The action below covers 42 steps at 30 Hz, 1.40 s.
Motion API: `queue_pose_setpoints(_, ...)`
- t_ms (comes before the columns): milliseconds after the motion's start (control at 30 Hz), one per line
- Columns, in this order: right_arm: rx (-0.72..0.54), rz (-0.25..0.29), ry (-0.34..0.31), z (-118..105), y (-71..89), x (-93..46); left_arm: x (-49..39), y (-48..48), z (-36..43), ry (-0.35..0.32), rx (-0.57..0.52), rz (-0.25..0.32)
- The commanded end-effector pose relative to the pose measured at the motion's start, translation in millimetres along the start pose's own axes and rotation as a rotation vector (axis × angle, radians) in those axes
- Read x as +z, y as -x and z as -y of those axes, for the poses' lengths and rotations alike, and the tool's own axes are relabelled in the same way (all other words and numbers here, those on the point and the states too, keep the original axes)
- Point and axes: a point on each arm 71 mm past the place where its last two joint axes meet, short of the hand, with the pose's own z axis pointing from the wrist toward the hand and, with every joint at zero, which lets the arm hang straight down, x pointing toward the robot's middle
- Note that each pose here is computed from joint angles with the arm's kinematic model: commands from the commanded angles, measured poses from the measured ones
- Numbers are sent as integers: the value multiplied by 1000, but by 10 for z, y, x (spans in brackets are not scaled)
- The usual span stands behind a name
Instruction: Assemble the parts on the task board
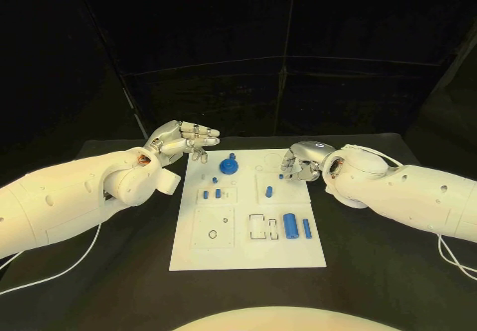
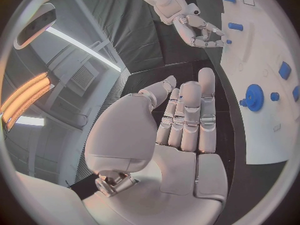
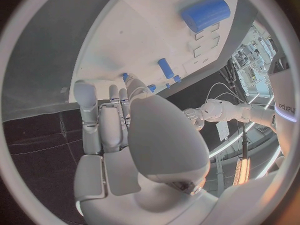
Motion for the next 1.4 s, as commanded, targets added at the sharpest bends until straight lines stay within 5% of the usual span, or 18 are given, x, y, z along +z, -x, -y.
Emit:
queue_pose_setpoints(33,-29,4,-1,-14,2,16,-5,9,45,-50,-80,49)
queue_pose_setpoints(700,6,-77,17,-135,-110,104,4,-55,44,-51,-120,28)
queue_pose_setpoints(1400,-76,-88,-5,-196,-193,137,24,-70,32,-40,-116,22)
